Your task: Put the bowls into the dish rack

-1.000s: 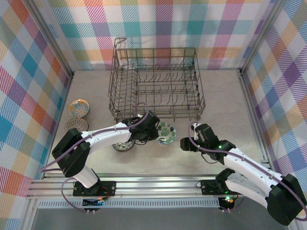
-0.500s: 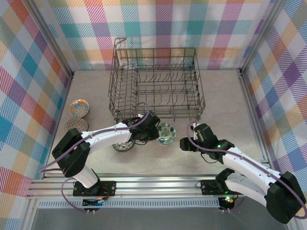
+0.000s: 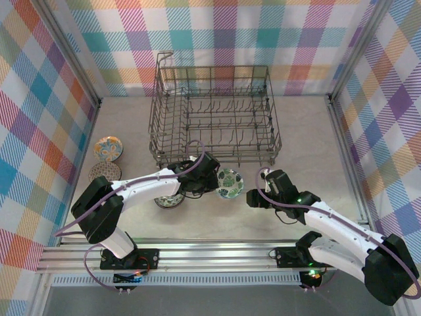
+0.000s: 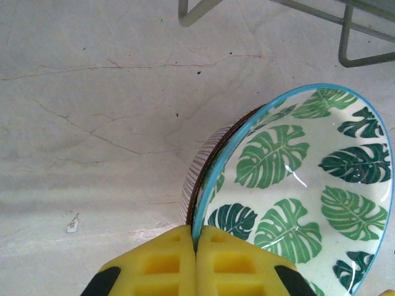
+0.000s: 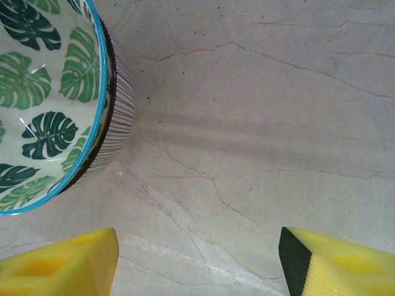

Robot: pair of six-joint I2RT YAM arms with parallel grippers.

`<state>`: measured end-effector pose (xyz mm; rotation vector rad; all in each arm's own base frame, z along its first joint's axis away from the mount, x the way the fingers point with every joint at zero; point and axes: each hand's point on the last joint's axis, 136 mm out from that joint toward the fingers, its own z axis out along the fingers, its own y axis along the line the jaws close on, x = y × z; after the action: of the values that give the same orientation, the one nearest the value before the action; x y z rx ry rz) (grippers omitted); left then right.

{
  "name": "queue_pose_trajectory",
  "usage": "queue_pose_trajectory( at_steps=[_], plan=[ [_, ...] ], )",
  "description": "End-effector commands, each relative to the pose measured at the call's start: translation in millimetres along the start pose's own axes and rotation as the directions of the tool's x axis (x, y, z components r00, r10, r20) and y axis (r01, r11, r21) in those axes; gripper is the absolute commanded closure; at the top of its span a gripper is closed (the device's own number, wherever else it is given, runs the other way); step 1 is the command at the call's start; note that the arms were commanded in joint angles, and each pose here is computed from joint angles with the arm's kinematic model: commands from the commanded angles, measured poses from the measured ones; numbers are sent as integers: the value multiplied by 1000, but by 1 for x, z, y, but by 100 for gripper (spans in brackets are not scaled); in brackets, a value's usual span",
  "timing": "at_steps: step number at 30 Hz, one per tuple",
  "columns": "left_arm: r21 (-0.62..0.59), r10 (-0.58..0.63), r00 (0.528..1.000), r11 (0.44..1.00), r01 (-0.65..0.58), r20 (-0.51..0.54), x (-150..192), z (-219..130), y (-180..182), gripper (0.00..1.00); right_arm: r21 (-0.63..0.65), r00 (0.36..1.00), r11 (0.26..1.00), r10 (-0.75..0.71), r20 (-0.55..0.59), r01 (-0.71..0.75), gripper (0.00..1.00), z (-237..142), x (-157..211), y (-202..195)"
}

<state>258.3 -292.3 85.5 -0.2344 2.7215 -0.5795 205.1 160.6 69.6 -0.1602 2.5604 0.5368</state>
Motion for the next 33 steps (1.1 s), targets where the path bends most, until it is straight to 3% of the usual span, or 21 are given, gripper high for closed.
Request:
queue_pose_trajectory(
  at_steps=[1,18,27,33],
  plan=[
    [46,5,1000,999,-6,9,0,-10,-14,97,-17,1000,1000,8,15,-8,29,-1,-2,3],
    [251,-14,995,968,-12,99,-17,-50,-48,100,-28,998,999,-31,59,33,26,-18,-16,11],
    [334,16,992,941,-57,124,-16,-76,-56,100,-152,979,982,-87,183,116,14,-58,-46,43],
    [417,66,992,903,-104,105,-12,-90,-75,100,-335,965,919,-136,225,208,0,-90,-52,82]
  ],
)
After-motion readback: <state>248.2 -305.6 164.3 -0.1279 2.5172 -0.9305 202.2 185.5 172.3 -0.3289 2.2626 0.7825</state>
